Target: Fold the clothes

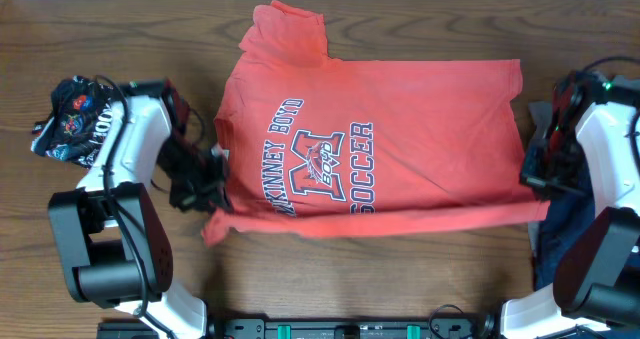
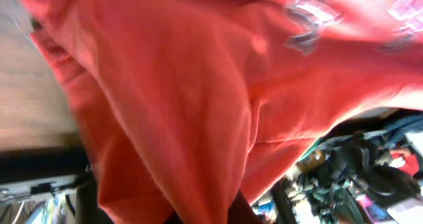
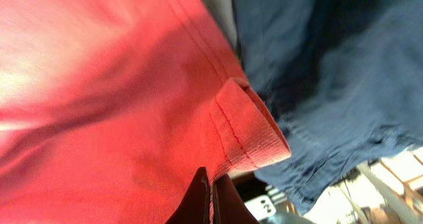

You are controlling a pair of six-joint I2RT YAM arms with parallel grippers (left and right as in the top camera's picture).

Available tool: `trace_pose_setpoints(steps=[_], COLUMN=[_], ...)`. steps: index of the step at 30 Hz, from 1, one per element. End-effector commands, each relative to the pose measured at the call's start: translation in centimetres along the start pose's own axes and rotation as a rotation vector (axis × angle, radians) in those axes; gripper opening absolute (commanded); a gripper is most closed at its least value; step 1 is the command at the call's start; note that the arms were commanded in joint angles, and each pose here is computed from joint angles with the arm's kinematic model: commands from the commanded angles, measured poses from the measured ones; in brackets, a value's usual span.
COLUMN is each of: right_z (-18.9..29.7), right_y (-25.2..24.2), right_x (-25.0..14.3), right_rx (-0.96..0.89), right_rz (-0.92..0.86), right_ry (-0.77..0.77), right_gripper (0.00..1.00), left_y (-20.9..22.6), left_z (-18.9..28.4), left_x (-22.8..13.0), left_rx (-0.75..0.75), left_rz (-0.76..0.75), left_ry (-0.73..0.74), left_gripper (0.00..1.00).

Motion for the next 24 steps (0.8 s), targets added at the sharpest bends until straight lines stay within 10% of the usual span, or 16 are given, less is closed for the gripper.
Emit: trace_pose_setpoints(steps=[1, 11, 24], right_z=[-1.2, 0.1, 0.3], right_y=[-0.7, -1.6, -0.5], right_x=[-1.0, -1.0, 3.8], right_rx=[-0.018, 0.017, 0.152], right_rz=[-0.072, -0.137, -0.134], right_ry=[0.034, -0.112, -0.403], right_gripper=[0.01, 0.01, 0.01], left_y=[1.4, 1.2, -2.0], left_z=[-1.4, 0.9, 4.6], left_x=[-1.4, -4.1, 1.6], left_rx=[0.037, -0.058, -0.288], left_rz=[-0.003, -0.002, 0.002], left_ry=[0.013, -0.301, -0.707], left_gripper=[0.06, 0.06, 0.06])
Point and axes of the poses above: each gripper's point midway between its finger pads, its own z axis back along the fingers, its own y axis along the line the jaws close on, x = y × z, the point moved 9 cm from there along z, back along the fingers, and after that the axes turned 11 degrees about z, right-handed, at the moved point
